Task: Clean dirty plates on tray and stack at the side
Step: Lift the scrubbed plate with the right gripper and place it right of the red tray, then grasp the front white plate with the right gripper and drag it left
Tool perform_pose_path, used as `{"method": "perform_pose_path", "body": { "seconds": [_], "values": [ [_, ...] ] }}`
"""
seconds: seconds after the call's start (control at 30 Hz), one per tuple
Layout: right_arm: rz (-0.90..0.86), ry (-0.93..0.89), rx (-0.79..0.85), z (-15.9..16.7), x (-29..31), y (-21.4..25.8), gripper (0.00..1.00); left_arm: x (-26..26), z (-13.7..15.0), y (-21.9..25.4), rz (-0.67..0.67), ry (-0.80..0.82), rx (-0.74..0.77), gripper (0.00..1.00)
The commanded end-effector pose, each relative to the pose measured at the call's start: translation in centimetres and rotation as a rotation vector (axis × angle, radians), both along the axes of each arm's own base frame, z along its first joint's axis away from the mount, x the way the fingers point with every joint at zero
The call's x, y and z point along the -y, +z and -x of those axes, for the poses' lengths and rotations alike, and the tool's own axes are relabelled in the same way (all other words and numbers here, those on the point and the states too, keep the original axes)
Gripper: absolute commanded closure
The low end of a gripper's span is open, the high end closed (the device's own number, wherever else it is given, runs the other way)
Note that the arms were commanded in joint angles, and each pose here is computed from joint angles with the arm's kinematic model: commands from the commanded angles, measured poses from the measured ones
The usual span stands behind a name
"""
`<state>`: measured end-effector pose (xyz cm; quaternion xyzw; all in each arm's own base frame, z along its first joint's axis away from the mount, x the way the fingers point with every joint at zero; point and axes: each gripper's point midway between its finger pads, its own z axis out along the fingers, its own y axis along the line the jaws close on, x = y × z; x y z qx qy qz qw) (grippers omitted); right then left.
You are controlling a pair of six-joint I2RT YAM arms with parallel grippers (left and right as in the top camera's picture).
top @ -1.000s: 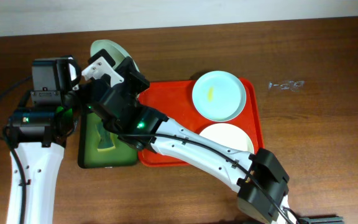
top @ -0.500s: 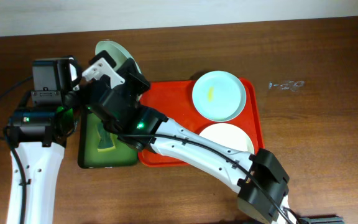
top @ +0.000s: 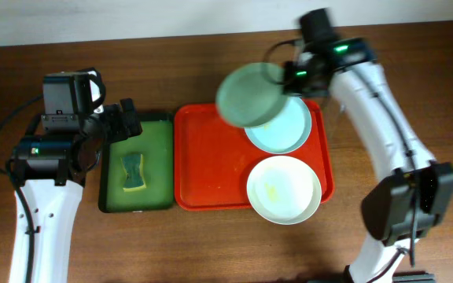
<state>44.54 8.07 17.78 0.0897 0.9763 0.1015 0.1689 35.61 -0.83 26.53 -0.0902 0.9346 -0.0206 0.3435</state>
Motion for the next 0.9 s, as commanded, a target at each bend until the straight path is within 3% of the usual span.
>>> {"method": "perform_pose_path", "body": {
  "seconds": [0.0,0.13,0.23,0.27,0.3,0.33,0.37,0.4,0.47,0.53,0.73,0.8,0.87],
  "values": [
    [-0.07,-0.224,-0.084,1.9,9.5,0.4,0.96,0.3,0.1,0.4,0.008,-0.008,0.011,0.01],
    [0.094,-0.559,-0.258,8.7,24.1,-3.3,0.96,0.3,0.1,0.4,0.008,-0.008,0.012,0.01],
    [0.088,-0.617,-0.297,10.4,26.0,-7.2,0.96,0.3,0.1,0.4,0.008,-0.008,0.011,0.01],
    [0.095,-0.588,-0.292,10.3,25.9,-7.9,0.9,0.3,0.1,0.4,0.008,-0.008,0.011,0.01],
    [0.098,-0.57,-0.29,10.2,25.5,-8.9,0.62,0.3,0.1,0.4,0.008,-0.008,0.011,0.01],
    [0.101,-0.559,-0.281,9.9,25.1,-9.5,0.41,0.3,0.1,0.4,0.008,-0.008,0.012,0.01],
    [0.104,-0.555,-0.268,9.5,25.0,-10.0,0.3,0.3,0.1,0.4,0.008,-0.008,0.012,0.01],
    [0.108,-0.557,-0.247,9.2,25.2,-10.7,0.28,0.3,0.1,0.4,0.008,-0.008,0.011,0.01],
    [0.111,-0.56,-0.213,8.7,25.4,-12.8,0.28,0.3,0.1,0.4,0.008,-0.008,0.012,0.01],
    [0.106,-0.56,-0.164,8.0,25.4,-14.2,0.38,0.3,0.1,0.4,0.008,-0.008,0.011,0.01],
    [0.104,-0.562,-0.112,7.9,25.3,-16.5,0.43,0.3,0.1,0.4,0.008,-0.008,0.011,0.01],
    [0.101,-0.564,-0.123,8.2,25.2,-16.7,0.7,0.3,0.1,0.4,0.008,-0.008,0.011,0.01],
    [0.115,-0.602,-0.18,9.8,25.8,-17.0,0.76,0.3,0.1,0.4,0.008,-0.008,0.011,0.01]
  ]
}}
